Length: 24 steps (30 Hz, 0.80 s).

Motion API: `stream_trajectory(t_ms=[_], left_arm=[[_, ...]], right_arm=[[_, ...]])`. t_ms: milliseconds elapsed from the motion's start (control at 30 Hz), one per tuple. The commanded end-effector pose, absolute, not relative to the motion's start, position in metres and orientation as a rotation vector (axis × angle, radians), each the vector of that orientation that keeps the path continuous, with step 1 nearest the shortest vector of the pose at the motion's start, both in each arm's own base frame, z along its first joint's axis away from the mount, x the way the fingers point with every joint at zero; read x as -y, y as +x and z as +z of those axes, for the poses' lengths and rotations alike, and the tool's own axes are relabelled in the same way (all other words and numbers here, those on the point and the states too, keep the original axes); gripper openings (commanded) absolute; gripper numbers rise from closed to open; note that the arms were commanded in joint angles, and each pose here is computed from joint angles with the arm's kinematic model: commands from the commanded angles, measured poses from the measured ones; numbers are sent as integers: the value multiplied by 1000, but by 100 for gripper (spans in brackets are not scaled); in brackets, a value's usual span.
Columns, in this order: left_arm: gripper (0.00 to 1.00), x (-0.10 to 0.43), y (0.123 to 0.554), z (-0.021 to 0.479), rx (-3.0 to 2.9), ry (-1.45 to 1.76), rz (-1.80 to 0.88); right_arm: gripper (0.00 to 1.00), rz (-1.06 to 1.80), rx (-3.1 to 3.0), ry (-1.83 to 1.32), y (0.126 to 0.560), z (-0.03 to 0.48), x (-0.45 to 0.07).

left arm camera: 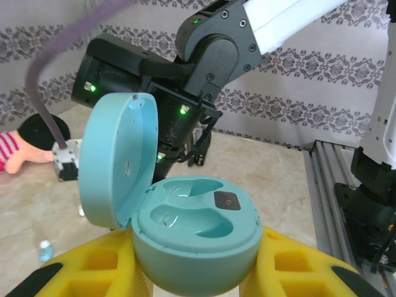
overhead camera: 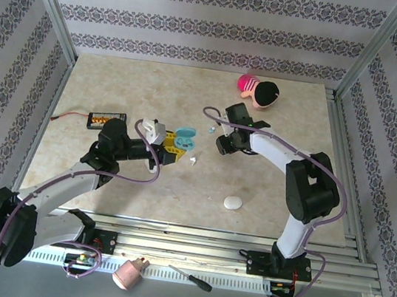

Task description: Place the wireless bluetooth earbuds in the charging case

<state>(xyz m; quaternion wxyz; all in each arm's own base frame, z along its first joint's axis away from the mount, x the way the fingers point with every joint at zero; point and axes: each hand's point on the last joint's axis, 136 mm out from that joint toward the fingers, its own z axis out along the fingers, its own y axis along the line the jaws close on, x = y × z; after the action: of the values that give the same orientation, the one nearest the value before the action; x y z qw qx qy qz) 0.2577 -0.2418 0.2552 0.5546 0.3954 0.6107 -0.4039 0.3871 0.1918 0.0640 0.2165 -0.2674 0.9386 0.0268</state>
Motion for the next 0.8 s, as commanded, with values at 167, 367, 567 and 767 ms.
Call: stream_trajectory(t_ms=[167, 367, 567, 767], left_arm=[[29, 219, 245, 261, -1448, 891, -887], [29, 214, 236, 269, -1434, 882, -872], [29, 213, 233, 271, -1433, 889, -866], [29, 213, 233, 271, -1434, 893, -856]], right_arm=[[39, -300, -2595, -982, 390, 48, -175], [35, -396, -2573, -1047, 392, 43, -177], [33, -438, -2562, -1117, 390, 36, -185], [29, -475, -2550, -1177, 391, 31, -189]])
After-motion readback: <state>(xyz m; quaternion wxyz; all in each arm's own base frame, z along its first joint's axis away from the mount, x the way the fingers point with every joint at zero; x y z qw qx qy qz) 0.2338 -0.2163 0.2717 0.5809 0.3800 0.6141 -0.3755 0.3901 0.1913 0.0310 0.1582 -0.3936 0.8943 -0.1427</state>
